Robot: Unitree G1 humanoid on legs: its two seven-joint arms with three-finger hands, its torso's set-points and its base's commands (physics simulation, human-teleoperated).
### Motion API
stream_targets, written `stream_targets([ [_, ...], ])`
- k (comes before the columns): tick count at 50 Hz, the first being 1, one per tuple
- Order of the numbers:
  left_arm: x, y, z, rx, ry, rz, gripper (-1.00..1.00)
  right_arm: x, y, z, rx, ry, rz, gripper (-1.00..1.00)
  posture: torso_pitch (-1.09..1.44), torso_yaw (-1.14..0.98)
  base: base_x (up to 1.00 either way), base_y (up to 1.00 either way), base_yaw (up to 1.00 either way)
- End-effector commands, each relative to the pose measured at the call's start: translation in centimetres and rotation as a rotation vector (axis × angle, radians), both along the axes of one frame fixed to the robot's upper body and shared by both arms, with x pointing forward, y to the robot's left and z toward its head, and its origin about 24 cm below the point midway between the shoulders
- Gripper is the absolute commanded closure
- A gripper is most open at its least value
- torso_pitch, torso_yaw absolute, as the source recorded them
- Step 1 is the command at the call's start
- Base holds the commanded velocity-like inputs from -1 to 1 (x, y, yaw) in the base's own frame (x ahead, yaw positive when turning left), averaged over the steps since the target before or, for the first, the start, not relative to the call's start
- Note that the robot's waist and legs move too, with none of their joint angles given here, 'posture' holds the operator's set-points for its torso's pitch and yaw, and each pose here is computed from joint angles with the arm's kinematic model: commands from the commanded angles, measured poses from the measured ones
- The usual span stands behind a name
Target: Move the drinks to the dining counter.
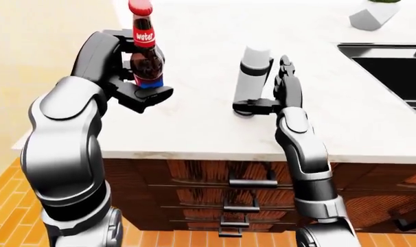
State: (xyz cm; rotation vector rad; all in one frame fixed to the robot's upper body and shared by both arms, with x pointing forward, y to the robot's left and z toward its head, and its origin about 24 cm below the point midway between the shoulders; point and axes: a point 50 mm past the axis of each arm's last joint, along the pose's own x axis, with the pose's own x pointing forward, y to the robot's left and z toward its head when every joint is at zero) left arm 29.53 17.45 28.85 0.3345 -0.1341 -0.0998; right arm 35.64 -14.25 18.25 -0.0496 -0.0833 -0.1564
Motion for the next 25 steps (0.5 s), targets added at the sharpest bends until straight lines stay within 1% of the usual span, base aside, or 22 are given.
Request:
stream_targets([
  [1,-0.5,0.0,1.8,0.008,-0.105,0.010,1.00,-1.0,0.1,2.5,-0.008,-0.091,0.024,-1.00,0.00,0.00,0.00,0.00,0.00],
  [4,0.0,-0.2,1.8,-0.001,-0.109,0.011,1.00,-2.2,-0.4,2.9,-0.011,-0.102,0.032,-1.00,0.00,0.00,0.00,0.00,0.00],
  [6,0.8,-0.5,2.0,-0.016,-0.118,0.012,1.00,-3.5,-0.9,3.2,-0.012,-0.110,0.034,-1.00,0.00,0.00,0.00,0.00,0.00],
  [11,2.4,-1.3,2.0,-0.036,-0.132,0.005,1.00,-5.3,-1.6,3.7,-0.011,-0.126,0.038,-1.00,0.00,0.00,0.00,0.00,0.00],
  [12,3.0,-1.5,1.9,-0.040,-0.134,0.003,1.00,-5.7,-1.7,3.9,-0.010,-0.129,0.040,-1.00,0.00,0.00,0.00,0.00,0.00],
  [13,3.8,-1.7,1.8,-0.068,-0.126,-0.003,1.00,-6.1,-1.7,3.9,-0.012,-0.129,0.047,-1.00,0.00,0.00,0.00,0.00,0.00],
  [14,4.6,-1.9,1.7,-0.073,-0.126,-0.005,1.00,-6.3,-1.9,4.0,-0.012,-0.131,0.047,-1.00,0.00,0.00,0.00,0.00,0.00],
  [18,6.6,-2.9,1.5,-0.092,-0.128,-0.015,1.00,-7.7,-2.5,4.7,-0.007,-0.149,0.050,-1.00,0.00,0.00,0.00,0.00,0.00],
  [21,7.8,-3.6,1.0,-0.093,-0.117,-0.020,1.00,-8.5,-2.9,5.5,-0.009,-0.166,0.045,-1.00,0.00,0.00,0.00,0.00,0.00],
  [23,8.6,-4.2,0.5,-0.089,-0.105,-0.033,1.00,-9.5,-3.2,5.9,-0.008,-0.177,0.044,-1.00,0.00,0.00,0.00,0.00,0.00],
  [25,9.3,-4.4,0.2,-0.103,-0.097,-0.037,1.00,-10.2,-3.2,6.4,-0.010,-0.187,0.047,-1.00,0.00,0.00,0.00,0.00,0.00],
])
